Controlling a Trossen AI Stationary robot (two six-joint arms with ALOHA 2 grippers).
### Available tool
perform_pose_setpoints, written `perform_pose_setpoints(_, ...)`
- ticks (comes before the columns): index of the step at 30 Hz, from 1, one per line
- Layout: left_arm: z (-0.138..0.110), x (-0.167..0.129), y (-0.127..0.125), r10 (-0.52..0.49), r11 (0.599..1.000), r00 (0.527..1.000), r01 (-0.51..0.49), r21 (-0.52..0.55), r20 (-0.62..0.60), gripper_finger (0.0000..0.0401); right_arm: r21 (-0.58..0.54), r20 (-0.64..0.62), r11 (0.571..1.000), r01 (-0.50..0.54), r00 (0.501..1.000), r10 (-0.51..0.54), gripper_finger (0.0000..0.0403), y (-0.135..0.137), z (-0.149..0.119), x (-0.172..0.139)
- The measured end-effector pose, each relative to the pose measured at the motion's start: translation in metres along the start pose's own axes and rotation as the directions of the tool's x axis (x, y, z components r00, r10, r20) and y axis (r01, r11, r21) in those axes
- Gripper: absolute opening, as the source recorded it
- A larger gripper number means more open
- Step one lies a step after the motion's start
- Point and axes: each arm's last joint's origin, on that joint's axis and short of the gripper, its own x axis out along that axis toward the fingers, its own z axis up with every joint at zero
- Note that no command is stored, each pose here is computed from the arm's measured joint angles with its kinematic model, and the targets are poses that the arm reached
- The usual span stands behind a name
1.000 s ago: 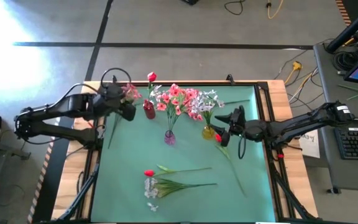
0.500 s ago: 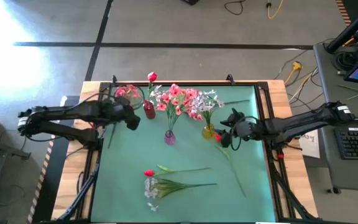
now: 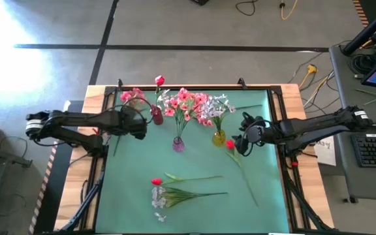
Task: Sort flowers into vase by color
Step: Put the left pink flower into the purple vase
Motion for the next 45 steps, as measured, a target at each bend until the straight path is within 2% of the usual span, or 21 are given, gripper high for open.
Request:
perform_pose_setpoints(5, -0.003, 0.017, 0.003, 0.048, 0.999, 0.999, -0.049, -0.019, -0.023, 0.0248, -0.019, -0.001, 1.0, 0.0, 1.0, 0.0, 0.0265, 0.0, 0.0, 0.0)
perform_pose_setpoints(9, -0.006, 0.027, 0.009, 0.064, 0.997, 0.998, -0.065, -0.043, -0.022, 0.0253, -0.031, -0.001, 1.0, 0.0, 1.0, 0.0, 0.0265, 0.0, 0.0, 0.0)
perform_pose_setpoints(16, -0.015, 0.041, 0.012, -0.013, 1.0, 1.0, 0.014, 0.02, -0.015, 0.0254, -0.042, -0.004, 0.999, -0.002, 1.0, 0.002, 0.0265, 0.0, 0.0, 0.0)
perform_pose_setpoints(26, -0.018, 0.049, 0.011, 0.026, 0.996, 0.999, -0.028, 0.084, 0.028, 0.0254, -0.075, -0.007, 0.997, -0.006, 1.0, 0.005, 0.0265, 0.0, 0.0, 0.0)
perform_pose_setpoints(31, -0.02, 0.054, 0.011, 0.05, 0.998, 0.998, -0.051, 0.041, 0.036, 0.0254, -0.093, -0.007, 0.996, -0.006, 1.0, 0.005, 0.0265, 0.0, 0.0, 0.0)
perform_pose_setpoints(38, -0.031, 0.075, 0.015, 0.054, 0.998, 0.997, -0.053, -0.029, 0.057, 0.0253, -0.12, -0.007, 0.993, -0.005, 1.0, 0.004, 0.0265, 0.0, -0.001, 0.0)
perform_pose_setpoints(45, -0.039, 0.089, 0.021, 0.073, 0.994, 0.994, -0.066, -0.084, 0.082, 0.023, -0.141, -0.008, 0.99, -0.005, 1.0, 0.004, 0.0265, 0.0, -0.001, 0.0)
